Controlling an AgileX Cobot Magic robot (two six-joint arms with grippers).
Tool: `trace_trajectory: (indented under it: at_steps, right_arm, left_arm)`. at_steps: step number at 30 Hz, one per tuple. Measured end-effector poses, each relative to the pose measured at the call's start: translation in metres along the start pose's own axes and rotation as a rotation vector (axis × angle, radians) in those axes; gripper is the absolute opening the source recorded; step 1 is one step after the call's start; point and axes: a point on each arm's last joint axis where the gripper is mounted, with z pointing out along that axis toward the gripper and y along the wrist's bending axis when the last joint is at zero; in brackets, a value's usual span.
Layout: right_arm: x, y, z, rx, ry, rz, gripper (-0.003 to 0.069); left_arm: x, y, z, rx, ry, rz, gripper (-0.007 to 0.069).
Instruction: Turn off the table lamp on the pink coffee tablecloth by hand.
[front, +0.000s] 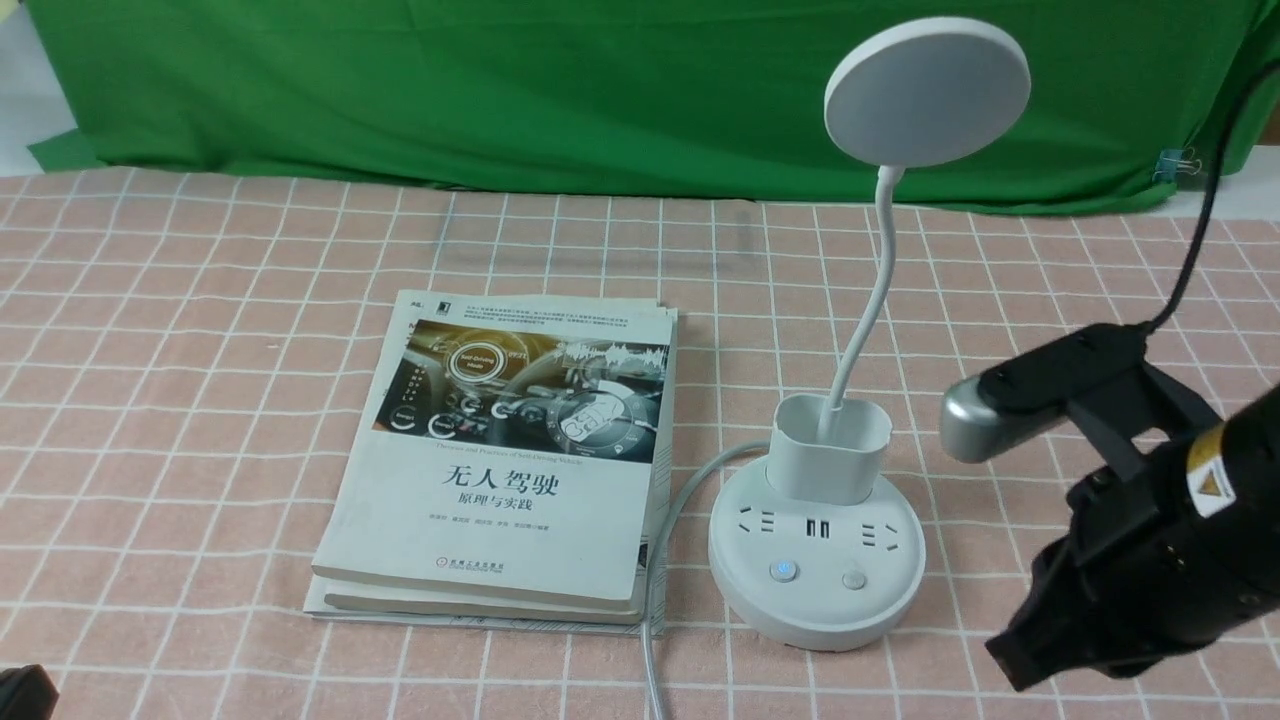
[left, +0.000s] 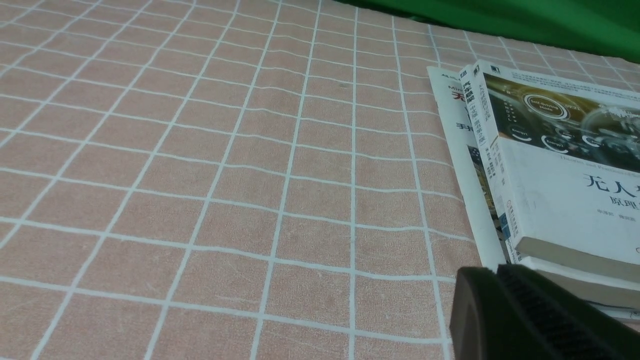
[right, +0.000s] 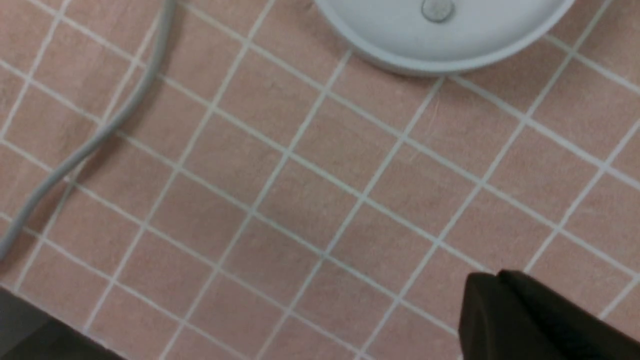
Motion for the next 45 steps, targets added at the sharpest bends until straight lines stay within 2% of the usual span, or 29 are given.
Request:
trace_trajectory:
  at_steps: [12, 17, 23, 28, 34, 38, 45]
  right_arm:
    - [-0.004, 0.0, -0.017, 0.002, -0.183, -0.007, 0.0086]
    - [0.0, -0.002, -0.03, 0.01, -0.292, -0.013, 0.0047]
    - [0.059, -0.026, -0.047, 0.088, -0.566, 0.091, 0.0039]
    - [0.114, -0.042, -0.017, 0.199, -0.715, 0.189, 0.0039]
    - [0.167, -0.046, 0.029, 0.289, -0.833, 0.262, 0.0041]
    - [0.184, -0.047, 0.048, 0.321, -0.875, 0.281, 0.0041]
    - [0.192, -0.044, 0.047, 0.359, -0.983, 0.238, 0.0043]
  left_arm:
    - [0.0, 0.0, 0.0, 0.0, 0.0, 0.0, 0.0006]
    - [0.0, 0.0, 0.0, 0.0, 0.0, 0.0, 0.0006]
    - [0.0, 0.0, 0.0, 0.0, 0.0, 0.0, 0.0006]
    - [0.0, 0.0, 0.0, 0.0, 0.0, 0.0, 0.0006]
    - [0.0, 0.0, 0.0, 0.0, 0.0, 0.0, 0.0006]
    - [0.0, 0.0, 0.0, 0.0, 0.0, 0.0, 0.0006]
    - [0.0, 0.0, 0.0, 0.0, 0.0, 0.0, 0.0006]
